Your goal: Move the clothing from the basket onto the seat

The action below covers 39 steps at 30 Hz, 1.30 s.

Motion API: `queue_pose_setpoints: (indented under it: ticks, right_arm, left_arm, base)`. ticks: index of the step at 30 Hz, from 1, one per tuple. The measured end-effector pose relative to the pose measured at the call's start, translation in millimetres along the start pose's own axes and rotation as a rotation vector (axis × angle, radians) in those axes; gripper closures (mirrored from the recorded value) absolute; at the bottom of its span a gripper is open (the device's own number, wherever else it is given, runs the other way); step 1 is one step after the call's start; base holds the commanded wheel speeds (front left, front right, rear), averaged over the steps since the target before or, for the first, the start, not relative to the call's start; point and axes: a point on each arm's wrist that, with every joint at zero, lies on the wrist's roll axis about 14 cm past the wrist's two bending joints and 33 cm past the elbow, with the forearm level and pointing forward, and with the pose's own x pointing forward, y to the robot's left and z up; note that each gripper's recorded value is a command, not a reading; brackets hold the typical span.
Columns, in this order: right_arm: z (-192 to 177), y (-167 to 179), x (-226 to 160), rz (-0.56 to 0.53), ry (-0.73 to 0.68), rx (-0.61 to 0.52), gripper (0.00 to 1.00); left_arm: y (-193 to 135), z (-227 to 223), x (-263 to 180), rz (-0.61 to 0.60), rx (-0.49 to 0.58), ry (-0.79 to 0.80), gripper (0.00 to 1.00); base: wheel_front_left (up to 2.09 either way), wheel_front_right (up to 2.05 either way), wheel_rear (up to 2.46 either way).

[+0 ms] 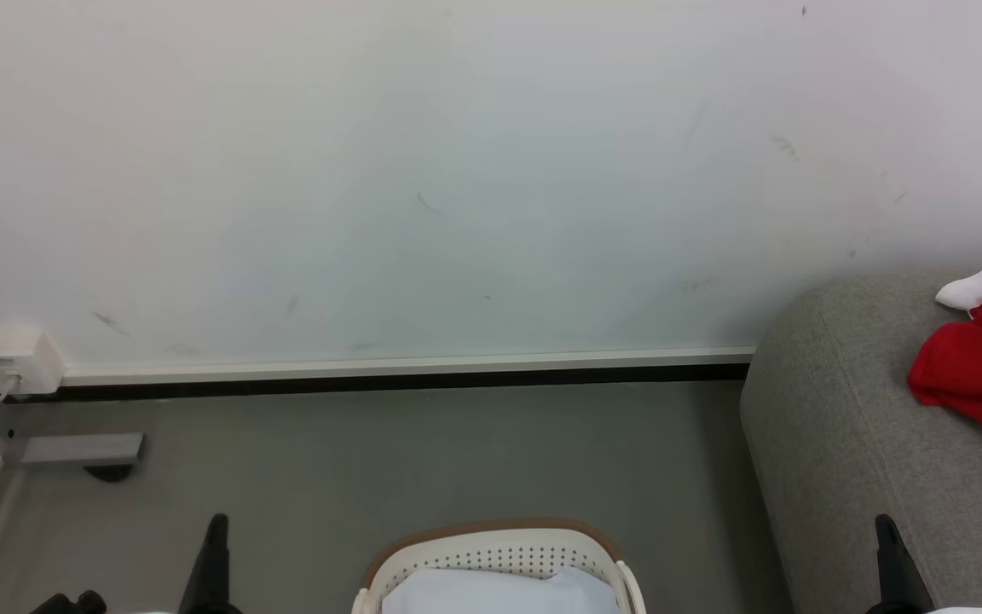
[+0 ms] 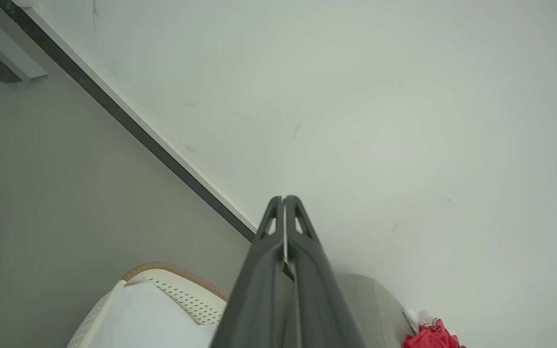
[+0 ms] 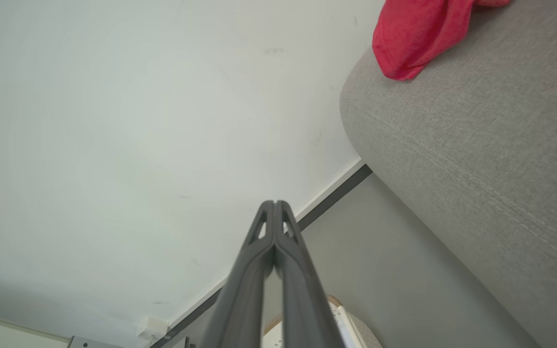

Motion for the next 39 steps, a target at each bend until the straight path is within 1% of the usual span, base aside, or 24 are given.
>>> queue_pose_setpoints:
  ticks: [18,39]
  right_arm:
    - [9.4,8.3,8.8,0.021,-0.008,0.193,1.0]
    - [19.6,18.0,17.3,0.057,-0.013,0.38,1.0]
  left_arm:
    - [-4.6,6.8,5.8,-0.004,-0.202,0.0,1.0]
    - [-11.6,14.2,11.5,-0.028,-0.397,0.002,1.0]
  base:
    - [0.0,0.0,0.0]
    - [0.0,0.0,0.0]
